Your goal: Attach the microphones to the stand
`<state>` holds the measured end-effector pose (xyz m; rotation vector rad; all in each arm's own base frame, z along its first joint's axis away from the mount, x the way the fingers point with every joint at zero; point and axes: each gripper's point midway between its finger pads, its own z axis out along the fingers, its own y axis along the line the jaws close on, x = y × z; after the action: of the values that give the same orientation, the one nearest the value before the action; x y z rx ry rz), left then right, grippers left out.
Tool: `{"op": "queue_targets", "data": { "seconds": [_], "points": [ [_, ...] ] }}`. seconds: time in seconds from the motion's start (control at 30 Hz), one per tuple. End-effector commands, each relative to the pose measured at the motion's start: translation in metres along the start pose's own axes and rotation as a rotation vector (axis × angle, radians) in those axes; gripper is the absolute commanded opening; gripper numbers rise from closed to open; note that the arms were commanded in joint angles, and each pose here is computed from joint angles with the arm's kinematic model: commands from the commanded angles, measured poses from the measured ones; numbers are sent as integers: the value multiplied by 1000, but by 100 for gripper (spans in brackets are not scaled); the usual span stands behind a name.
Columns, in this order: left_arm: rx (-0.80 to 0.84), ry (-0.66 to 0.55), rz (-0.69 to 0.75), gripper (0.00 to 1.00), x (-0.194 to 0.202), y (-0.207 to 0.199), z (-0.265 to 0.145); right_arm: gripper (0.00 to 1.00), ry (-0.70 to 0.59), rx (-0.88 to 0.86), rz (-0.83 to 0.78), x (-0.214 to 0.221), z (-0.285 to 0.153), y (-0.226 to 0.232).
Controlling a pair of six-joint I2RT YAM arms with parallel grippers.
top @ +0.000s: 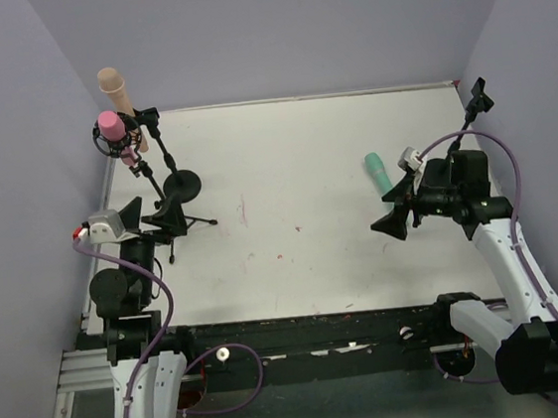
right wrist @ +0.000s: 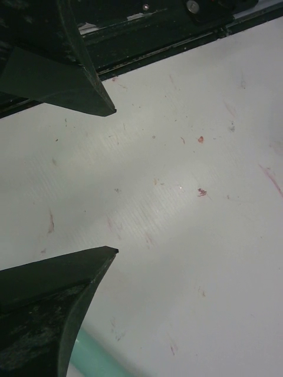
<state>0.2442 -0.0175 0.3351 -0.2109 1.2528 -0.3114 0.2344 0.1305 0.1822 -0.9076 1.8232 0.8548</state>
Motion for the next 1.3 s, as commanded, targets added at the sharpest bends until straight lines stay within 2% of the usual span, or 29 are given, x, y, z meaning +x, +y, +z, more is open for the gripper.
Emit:
{"op": "queue_targets", "data": {
  "seconds": [0.0,0.13,0.27,0.37,0.5,0.67,0.77,0.93,1.1,1.27],
  "points": [
    [317,300,-87,99,49,-56,-30,100,45,44,-27,-21,-16,-1],
    [539,391,-66,99,62,-89,-52,100,99,178,-27,-55,-41,-9],
    [609,468,-48,99,76,-97,-64,100,79,352,37,-83,-67,-22],
    [615,507,-20,99,89,-96,-69,100,-2,461,158,-90,-92,-43],
    [620,478,19,99,101,-93,-75,100,-131,636,287,-92,-132,-68],
    [597,421,62,99,98,-89,-77,100,-136,862,393,-70,-164,-108],
    [612,409,78,99,98,-90,-81,100,-127,979,403,-52,-176,-134],
    [610,369,97,99,93,-89,-82,100,-131,1036,277,-44,-180,-169],
    [611,373,100,99,95,-89,-82,99,-158,982,152,-42,-169,-195],
    [598,377,107,99,96,-87,-80,100,-141,914,117,-27,-153,-225]
  ]
}}
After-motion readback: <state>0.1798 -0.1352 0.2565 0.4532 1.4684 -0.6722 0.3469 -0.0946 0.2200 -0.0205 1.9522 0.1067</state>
